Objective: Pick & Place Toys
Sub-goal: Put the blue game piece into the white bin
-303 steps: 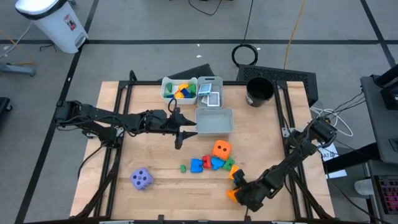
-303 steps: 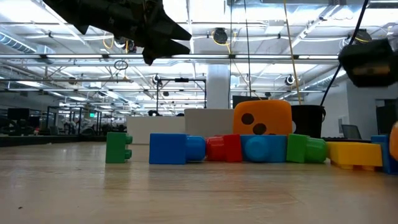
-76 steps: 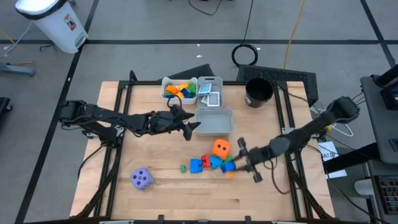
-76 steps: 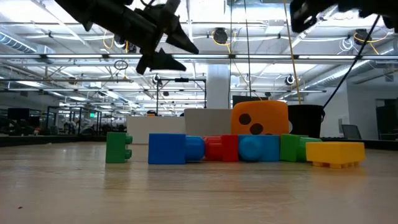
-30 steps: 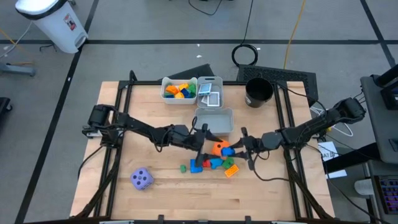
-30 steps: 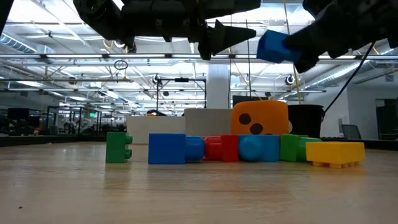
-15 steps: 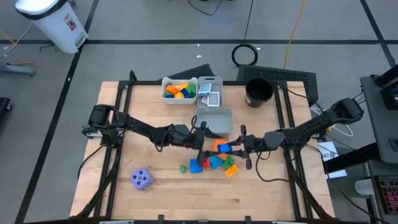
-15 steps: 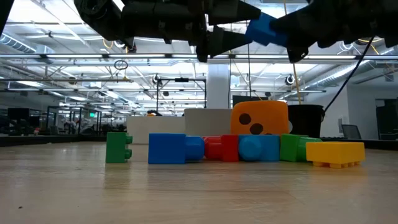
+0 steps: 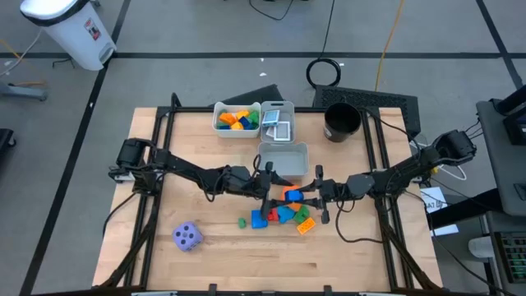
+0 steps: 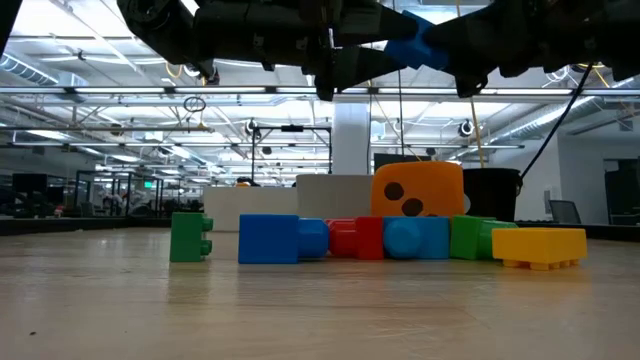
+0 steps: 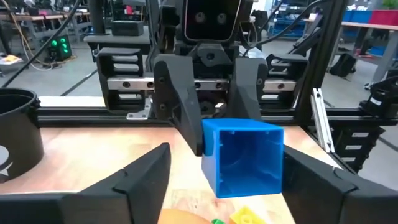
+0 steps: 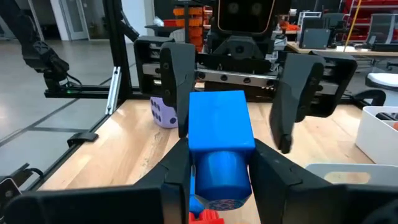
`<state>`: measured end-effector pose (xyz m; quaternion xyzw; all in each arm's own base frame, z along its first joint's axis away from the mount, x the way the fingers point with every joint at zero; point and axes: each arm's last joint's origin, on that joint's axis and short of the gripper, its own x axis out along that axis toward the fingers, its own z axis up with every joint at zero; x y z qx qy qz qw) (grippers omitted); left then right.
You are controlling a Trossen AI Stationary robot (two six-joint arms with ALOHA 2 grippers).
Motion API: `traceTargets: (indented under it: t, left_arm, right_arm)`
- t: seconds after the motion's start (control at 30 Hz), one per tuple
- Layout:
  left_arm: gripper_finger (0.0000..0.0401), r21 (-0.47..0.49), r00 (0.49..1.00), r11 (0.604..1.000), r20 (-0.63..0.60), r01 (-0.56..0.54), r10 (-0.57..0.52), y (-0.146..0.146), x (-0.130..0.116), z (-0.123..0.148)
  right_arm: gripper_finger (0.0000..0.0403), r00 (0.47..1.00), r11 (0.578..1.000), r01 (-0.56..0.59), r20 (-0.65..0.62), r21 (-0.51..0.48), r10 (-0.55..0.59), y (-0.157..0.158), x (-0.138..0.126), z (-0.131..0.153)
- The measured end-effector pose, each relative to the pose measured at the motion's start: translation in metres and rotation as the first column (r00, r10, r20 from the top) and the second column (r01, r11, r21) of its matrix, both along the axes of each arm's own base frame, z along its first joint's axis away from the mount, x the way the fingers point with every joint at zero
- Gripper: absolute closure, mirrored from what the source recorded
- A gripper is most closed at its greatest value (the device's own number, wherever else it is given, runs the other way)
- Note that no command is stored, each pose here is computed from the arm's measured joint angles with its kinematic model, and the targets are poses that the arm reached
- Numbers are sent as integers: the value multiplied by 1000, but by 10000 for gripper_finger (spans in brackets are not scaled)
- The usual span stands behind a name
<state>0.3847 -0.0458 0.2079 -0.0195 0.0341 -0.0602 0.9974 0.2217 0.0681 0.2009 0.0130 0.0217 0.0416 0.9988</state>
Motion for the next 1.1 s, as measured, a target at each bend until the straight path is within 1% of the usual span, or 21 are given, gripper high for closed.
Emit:
traceTargets:
  t: [0.13, 0.23, 0.33, 0.43, 0.53, 0.57, 0.6, 0.67, 0.7, 0.77, 0.83, 0.93, 1.0, 1.03, 1.07, 1.1]
  left_arm:
    - [171, -8, 1000, 1000, -1, 3, -3, 0, 0, 0]
    - [222, -8, 1000, 1000, 0, 5, -5, 0, 0, 0]
    - [275, 16, 1000, 1000, 6, 0, 0, 0, 2, 3]
    - [277, 46, 998, 997, 16, -57, 56, 1, 1, 11]
    - [277, 68, 985, 983, 12, -171, 170, 7, -8, 29]
    - [277, 78, 968, 965, 6, -250, 250, 10, -12, 37]
    - [277, 79, 952, 948, 11, -307, 307, 14, -16, 45]
    - [277, 105, 900, 895, 0, -433, 436, 22, -24, 55]
    - [277, 123, 876, 870, -10, -477, 482, 25, -29, 57]
    - [277, 147, 845, 838, -23, -525, 534, 33, -37, 60]
    - [277, 116, 810, 806, -18, -580, 586, 49, -46, 64]
    - [277, 60, 721, 723, -57, -688, 691, 83, -57, 58]
    - [277, 31, 667, 674, -120, -738, 735, 104, -65, 42]
    - [277, 1, 639, 646, -143, -763, 755, 115, -69, 36]
    - [277, -32, 610, 614, -166, -789, 775, 126, -73, 29]
    - [277, -59, 570, 570, -192, -819, 799, 137, -78, 22]
  right_arm:
    - [314, 1000, 1000, 4, 2, 1, -4, 0, 0, 0]
    - [311, 1000, 1000, 9, 1, 1, -9, 0, 0, 0]
    - [294, 1000, 1000, 11, -1, 4, -11, -1, 0, 0]
    - [262, 1000, 998, 29, -12, 51, -29, -1, -1, 0]
    - [226, 996, 993, 83, -45, 82, -79, -4, -5, 2]
    - [214, 995, 994, 71, -71, 82, -65, -4, -7, 1]
    - [204, 994, 996, 55, -95, 73, -48, -4, -10, 0]
    - [185, 993, 997, 35, -113, 66, -27, -5, -15, 4]
    - [177, 994, 997, 35, -103, 71, -28, -5, -18, 7]
    - [165, 994, 997, 39, -106, 70, -31, -6, -22, 10]
    - [158, 994, 997, 18, -110, 73, -10, -5, -24, 11]
    - [155, 995, 997, 26, -100, 79, -18, -4, -27, 14]
    - [154, 994, 997, 18, -113, 71, -10, -3, -27, 13]
    - [154, 993, 998, 16, -118, 68, -7, -3, -27, 12]
    - [154, 993, 998, 16, -118, 66, -8, -3, -27, 12]
    - [154, 993, 998, 19, -114, 66, -12, -3, -27, 12]
